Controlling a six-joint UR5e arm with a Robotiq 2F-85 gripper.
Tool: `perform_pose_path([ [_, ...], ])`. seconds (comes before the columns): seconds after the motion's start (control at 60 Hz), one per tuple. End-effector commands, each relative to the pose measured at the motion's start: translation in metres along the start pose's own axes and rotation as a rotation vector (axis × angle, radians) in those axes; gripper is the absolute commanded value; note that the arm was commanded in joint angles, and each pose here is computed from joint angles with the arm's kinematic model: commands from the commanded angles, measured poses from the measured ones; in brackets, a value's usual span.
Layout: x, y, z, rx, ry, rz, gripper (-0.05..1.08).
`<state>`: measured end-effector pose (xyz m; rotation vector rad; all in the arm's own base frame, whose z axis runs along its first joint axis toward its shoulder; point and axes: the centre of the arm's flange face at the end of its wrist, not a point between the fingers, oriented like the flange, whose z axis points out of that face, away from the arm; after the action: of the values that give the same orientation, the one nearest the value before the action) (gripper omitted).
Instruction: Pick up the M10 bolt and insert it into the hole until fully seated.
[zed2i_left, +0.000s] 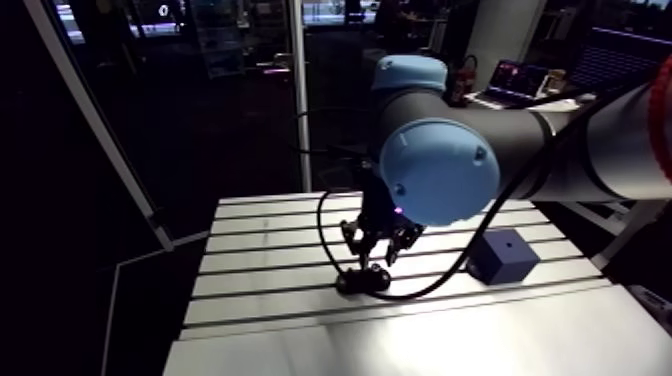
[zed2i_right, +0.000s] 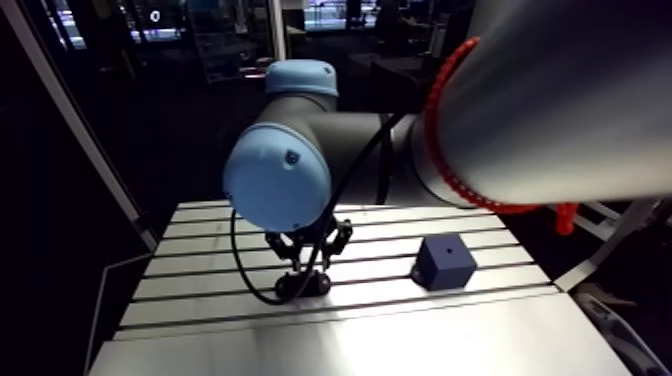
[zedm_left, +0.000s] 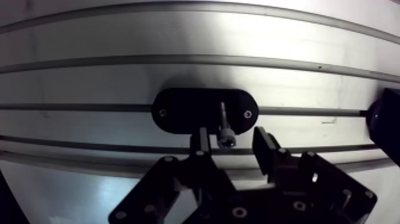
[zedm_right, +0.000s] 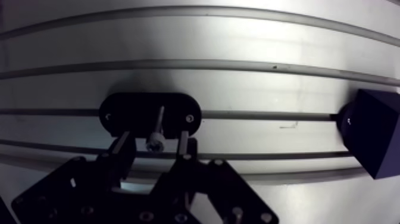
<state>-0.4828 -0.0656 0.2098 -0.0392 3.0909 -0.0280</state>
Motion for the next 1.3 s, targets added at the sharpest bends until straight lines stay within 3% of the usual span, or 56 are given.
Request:
perform_pose_path([
  [0.017, 0.0004, 0.0001, 0.0038, 0.001, -0.008, 0.002, 0.50],
  [1.3, -0.0010, -0.0014, 0.0086, 0.001, -0.019, 0.001, 0.57],
])
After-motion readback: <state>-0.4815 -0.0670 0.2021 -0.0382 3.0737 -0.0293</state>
